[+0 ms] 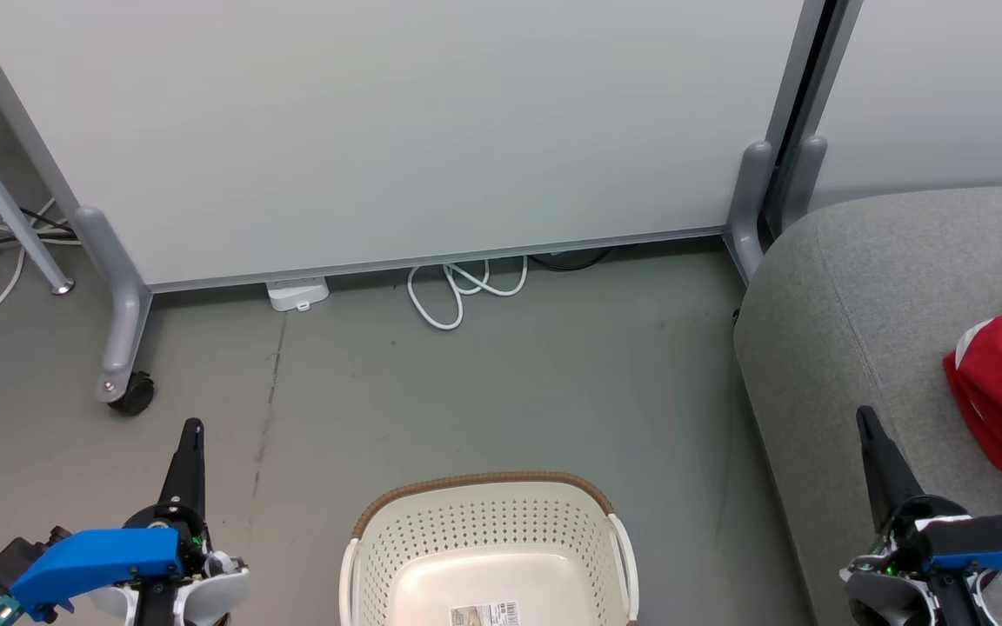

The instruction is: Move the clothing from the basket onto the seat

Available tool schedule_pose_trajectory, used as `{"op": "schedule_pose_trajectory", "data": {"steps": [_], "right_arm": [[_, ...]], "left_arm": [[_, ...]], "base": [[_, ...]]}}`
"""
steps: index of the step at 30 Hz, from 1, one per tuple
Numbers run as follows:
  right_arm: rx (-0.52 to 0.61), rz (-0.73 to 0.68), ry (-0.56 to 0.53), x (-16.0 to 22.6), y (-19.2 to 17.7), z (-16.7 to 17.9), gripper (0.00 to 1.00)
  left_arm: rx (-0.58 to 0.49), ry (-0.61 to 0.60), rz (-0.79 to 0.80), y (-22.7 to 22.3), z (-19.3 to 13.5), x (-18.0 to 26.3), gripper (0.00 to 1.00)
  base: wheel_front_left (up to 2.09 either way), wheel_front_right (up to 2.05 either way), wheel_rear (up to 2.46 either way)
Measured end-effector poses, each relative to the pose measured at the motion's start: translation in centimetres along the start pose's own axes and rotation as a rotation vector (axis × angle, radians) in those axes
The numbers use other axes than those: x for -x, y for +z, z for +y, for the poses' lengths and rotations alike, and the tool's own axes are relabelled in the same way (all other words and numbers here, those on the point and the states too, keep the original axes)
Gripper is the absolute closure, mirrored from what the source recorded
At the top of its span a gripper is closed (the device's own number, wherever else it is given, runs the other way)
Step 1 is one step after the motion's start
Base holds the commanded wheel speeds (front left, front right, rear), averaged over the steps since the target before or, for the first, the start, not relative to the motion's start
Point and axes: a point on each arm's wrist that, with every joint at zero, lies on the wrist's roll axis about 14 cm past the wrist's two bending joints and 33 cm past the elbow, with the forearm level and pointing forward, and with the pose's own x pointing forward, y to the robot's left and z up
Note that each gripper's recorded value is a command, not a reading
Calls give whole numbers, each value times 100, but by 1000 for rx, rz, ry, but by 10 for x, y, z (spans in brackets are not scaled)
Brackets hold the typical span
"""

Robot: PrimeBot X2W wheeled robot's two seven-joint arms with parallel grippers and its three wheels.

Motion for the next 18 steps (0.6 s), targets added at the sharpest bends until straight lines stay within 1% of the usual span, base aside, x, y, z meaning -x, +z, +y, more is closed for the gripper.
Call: {"op": "schedule_pose_trajectory", "data": {"steps": [18], "right_arm": [[-127, -8, 20, -2, 3, 4, 100]], "left_arm": [[114, -37, 1, 3, -10, -4, 100]], "base": [[0, 0, 0]]}}
